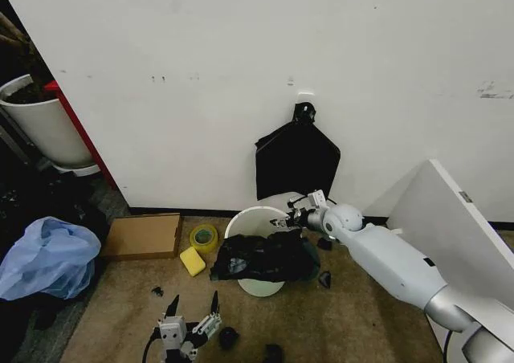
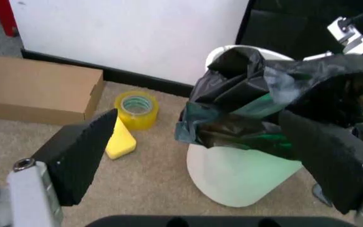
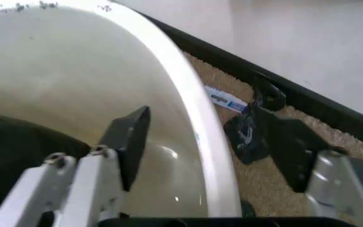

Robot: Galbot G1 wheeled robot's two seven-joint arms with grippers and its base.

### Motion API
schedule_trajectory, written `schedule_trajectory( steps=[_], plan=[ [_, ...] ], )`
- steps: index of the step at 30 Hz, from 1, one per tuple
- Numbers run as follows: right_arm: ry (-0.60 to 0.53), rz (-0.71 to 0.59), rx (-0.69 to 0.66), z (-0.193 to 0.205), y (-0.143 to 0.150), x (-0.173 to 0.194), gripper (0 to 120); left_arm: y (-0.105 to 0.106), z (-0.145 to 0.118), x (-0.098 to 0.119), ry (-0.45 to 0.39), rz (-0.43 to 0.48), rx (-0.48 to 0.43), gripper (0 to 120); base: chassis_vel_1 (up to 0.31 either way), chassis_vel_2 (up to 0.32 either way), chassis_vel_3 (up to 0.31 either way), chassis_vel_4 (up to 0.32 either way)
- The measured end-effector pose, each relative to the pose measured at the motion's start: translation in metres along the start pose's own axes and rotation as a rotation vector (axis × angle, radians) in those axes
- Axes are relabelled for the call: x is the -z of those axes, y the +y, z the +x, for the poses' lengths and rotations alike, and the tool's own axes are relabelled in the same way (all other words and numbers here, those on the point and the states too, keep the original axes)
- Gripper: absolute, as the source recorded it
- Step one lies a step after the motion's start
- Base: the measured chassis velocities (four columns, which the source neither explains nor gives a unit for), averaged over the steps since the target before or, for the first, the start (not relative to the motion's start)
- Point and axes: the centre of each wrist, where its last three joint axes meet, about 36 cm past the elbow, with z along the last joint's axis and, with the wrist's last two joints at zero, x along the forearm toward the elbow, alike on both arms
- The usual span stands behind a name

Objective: Place the garbage bag over the trash bin.

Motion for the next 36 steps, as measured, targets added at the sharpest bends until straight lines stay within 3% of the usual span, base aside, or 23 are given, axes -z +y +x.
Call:
schedule_trajectory(
  steps=[2, 8, 11, 16, 19, 28, 34, 36],
  plan=[
    [0.001, 0.003, 0.002, 0.0, 0.0, 0.0, 54, 0.0, 0.0, 0.0, 0.0, -0.001, -0.001, 100, 0.0, 0.0, 0.0, 0.0],
    [-0.001, 0.013, 0.011, 0.001, 0.002, 0.002, 27, -0.001, 0.0, 0.0, 0.001, -0.005, -0.004, 100, 0.0, 0.0, 0.0, 0.0],
    [-0.003, 0.018, 0.022, 0.002, 0.0, 0.001, 23, 0.0, 0.001, -0.001, 0.002, -0.006, -0.003, 100, 0.0, 0.0, 0.0, 0.0],
    [-0.011, 0.006, 0.051, 0.005, 0.0, -0.008, 3, 0.0, 0.002, -0.001, 0.007, -0.007, -0.003, 100, 0.0, 0.0, 0.0, 0.0],
    [-0.016, -0.011, 0.039, 0.005, 0.003, -0.013, 2, 0.0, 0.002, -0.001, 0.007, -0.007, -0.004, 100, 0.0, 0.0, 0.0, 0.0],
    [-0.112, -0.254, -0.103, 0.026, 0.034, -0.022, 2, -0.002, -0.003, 0.0, 0.0, -0.006, -0.01, 100, 0.0, 0.0, 0.0, 0.0],
    [-0.153, -0.451, -0.251, 0.047, 0.07, -0.03, 2, -0.001, -0.01, -0.002, -0.004, -0.015, -0.016, 100, 0.0, 0.0, 0.0, 0.0],
    [-0.161, -0.527, -0.324, 0.053, 0.096, -0.036, 2, 0.0, -0.015, -0.003, -0.005, -0.018, -0.016, 100, 0.0, 0.0, 0.0, 0.0]
  ],
)
